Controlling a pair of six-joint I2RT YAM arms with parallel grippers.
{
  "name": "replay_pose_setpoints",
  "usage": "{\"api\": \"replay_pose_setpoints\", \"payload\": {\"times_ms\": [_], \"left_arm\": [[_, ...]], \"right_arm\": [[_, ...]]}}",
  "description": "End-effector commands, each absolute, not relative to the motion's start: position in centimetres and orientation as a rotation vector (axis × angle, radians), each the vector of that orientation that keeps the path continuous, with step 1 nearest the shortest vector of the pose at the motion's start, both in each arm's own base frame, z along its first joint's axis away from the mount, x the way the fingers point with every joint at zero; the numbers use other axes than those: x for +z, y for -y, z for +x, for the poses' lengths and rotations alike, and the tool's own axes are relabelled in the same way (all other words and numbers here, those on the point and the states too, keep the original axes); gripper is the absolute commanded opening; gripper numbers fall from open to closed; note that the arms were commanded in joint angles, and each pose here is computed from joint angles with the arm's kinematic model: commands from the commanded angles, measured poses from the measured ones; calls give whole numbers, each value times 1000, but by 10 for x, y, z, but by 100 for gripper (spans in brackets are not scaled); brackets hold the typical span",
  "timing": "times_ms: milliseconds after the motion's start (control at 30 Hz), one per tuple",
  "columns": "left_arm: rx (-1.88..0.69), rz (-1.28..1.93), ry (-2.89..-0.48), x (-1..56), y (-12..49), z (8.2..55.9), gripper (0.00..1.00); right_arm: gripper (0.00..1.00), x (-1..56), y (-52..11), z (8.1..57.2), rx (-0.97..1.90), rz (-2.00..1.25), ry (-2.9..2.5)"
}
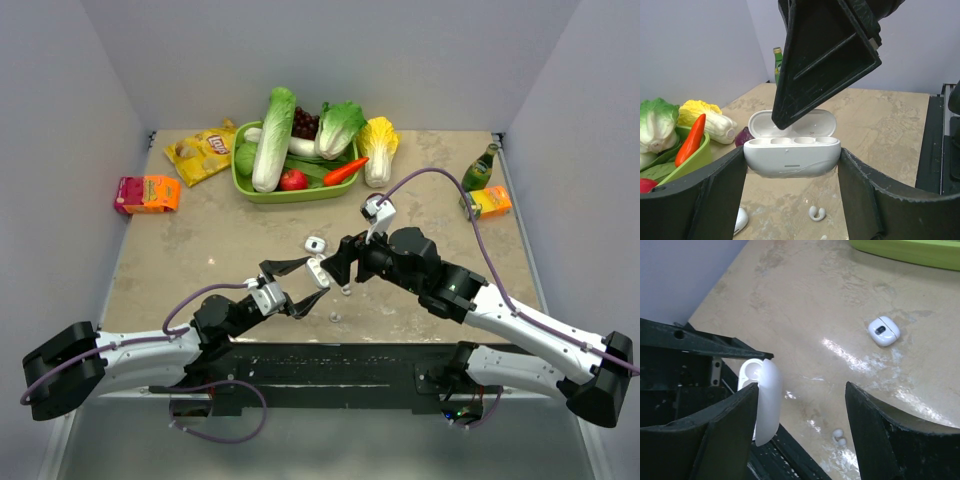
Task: Insert the wireless bluetooth earbuds into the charging case
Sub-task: Open the charging case, then adjust the charging case.
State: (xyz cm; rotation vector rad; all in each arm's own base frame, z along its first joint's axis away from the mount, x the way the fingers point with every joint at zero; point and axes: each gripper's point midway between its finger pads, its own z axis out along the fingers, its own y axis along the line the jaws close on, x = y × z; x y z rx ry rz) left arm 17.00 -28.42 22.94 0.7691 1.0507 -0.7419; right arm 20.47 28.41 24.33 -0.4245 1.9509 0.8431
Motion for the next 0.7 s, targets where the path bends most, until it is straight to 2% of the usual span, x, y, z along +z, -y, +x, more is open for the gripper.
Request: {"api": "replay_pose_setpoints", "payload": {"times_ms": [0,67,667], "left_arm": [[-736,733,-980,249,280,168,0],[-736,732,-979,249,280,168,0],[-736,726,-958,255,278,165,0]], "right_arm": [[68,276,-297,198,997,-417,-1842],[61,275,-300,196,1016,-427,-1851],[41,254,-306,197,1097,-413,-1913]]}}
